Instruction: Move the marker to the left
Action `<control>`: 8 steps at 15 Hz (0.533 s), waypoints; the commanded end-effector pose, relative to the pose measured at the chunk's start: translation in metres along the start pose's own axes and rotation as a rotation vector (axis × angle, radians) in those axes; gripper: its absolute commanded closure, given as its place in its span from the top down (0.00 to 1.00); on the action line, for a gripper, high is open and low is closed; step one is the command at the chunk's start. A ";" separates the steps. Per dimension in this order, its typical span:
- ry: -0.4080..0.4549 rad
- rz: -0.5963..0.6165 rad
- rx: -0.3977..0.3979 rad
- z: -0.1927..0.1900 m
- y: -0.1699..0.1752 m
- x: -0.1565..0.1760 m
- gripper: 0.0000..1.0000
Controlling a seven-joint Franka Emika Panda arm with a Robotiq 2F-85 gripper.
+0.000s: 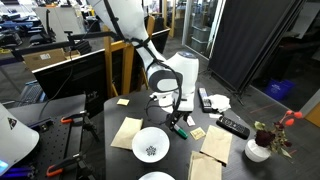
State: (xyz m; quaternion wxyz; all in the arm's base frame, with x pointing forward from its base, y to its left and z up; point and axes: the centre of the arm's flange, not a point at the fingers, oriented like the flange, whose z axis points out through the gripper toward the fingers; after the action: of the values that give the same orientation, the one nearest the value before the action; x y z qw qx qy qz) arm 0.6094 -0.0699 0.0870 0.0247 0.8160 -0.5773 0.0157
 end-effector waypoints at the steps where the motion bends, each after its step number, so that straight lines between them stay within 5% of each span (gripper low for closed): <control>1: -0.032 0.006 -0.017 0.007 -0.009 0.007 0.75; 2: -0.034 0.006 -0.020 0.009 -0.009 0.007 0.74; 8: -0.044 0.007 -0.031 0.016 -0.008 0.009 0.27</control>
State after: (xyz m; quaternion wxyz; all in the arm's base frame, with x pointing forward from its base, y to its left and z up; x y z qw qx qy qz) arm 0.6125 -0.0730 0.0719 0.0319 0.8150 -0.5786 0.0032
